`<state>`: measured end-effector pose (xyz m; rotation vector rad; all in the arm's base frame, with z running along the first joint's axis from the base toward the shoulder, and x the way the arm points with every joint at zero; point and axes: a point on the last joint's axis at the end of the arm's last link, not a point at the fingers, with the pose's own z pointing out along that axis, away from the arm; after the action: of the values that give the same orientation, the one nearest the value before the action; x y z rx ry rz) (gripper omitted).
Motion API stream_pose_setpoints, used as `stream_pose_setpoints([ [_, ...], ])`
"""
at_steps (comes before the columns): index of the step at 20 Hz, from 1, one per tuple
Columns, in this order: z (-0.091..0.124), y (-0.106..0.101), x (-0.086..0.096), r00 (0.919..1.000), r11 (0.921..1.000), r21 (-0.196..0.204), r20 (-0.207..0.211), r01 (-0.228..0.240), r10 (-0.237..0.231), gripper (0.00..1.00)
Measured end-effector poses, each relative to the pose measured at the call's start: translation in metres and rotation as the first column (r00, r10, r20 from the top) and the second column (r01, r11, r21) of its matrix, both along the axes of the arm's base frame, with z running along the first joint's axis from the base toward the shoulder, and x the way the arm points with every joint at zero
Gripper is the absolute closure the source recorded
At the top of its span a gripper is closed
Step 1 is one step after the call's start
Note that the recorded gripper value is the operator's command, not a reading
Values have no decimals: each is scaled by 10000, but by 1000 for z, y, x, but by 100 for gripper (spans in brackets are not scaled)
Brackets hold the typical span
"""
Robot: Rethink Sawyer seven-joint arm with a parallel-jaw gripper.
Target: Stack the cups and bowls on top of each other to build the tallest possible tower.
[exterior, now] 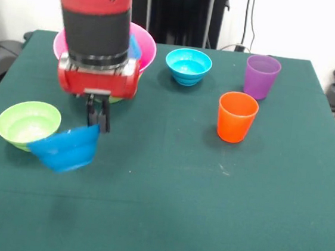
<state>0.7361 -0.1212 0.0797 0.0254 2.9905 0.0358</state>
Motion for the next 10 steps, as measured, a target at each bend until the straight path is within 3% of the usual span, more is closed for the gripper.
stream_pose_setpoints([
  [3, 25, 10, -2, 9997, 9995, -248, 119, -203, 206, 100],
  [10, 59, 17, -14, 9995, 9984, -491, 169, -263, 272, 100],
])
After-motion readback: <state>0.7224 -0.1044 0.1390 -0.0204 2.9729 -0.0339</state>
